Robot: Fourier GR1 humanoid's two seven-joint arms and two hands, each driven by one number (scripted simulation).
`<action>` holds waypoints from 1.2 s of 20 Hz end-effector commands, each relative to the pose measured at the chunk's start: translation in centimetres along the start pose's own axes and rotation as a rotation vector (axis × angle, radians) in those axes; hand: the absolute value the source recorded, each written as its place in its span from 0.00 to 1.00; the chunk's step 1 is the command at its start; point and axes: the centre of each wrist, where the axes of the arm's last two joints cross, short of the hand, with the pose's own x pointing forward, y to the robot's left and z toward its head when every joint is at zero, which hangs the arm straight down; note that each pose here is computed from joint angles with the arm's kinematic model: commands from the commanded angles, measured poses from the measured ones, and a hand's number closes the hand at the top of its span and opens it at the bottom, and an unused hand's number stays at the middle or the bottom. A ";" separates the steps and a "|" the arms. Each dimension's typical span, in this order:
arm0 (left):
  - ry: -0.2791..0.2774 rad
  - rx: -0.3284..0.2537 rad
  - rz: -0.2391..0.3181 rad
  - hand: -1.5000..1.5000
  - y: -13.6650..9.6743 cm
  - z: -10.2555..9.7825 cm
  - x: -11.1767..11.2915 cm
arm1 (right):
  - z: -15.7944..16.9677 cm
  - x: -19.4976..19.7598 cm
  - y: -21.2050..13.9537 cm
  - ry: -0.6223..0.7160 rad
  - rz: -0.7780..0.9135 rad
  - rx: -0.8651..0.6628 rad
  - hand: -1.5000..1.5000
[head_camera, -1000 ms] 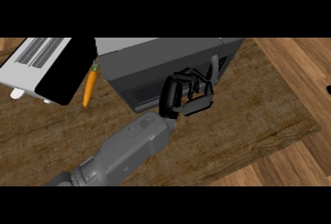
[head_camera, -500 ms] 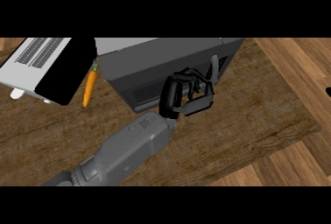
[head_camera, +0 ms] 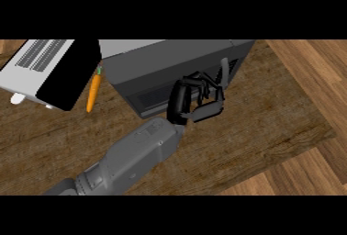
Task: Pick up the milk, place it into the microwave and close the microwave
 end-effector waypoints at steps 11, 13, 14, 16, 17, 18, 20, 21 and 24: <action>0.149 0.090 -0.176 1.00 2.1 -1.0 -1.6 | -0.5 0.6 0.2 -0.034 -0.071 0.082 0.00; 0.170 0.109 -0.190 1.00 2.4 -0.8 -1.9 | -0.6 0.9 0.1 -0.031 -0.053 0.072 0.00; 0.185 0.117 -0.201 1.00 2.6 -0.3 -2.3 | -0.4 1.1 0.1 -0.029 -0.047 0.078 0.00; 0.218 0.165 -0.207 1.00 3.2 0.2 -2.9 | -0.3 1.4 0.1 -0.038 -0.045 0.069 0.00; 0.220 0.177 -0.192 1.00 3.0 -0.1 -2.6 | -0.4 1.9 0.0 -0.044 -0.033 0.069 0.00; 0.236 0.182 -0.192 1.00 3.2 0.2 -2.8 | 0.1 1.6 0.1 -0.027 -0.052 0.054 0.00; 0.236 0.172 -0.194 1.00 3.4 0.8 -3.2 | 0.4 1.8 0.1 -0.030 -0.041 0.040 0.00; 0.240 0.168 -0.179 0.00 3.3 0.7 -3.1 | 0.4 1.7 0.3 -0.033 -0.051 0.038 0.00; 0.252 0.155 -0.165 0.00 3.3 0.5 -3.1 | 0.6 2.4 0.2 -0.012 -0.038 0.046 0.00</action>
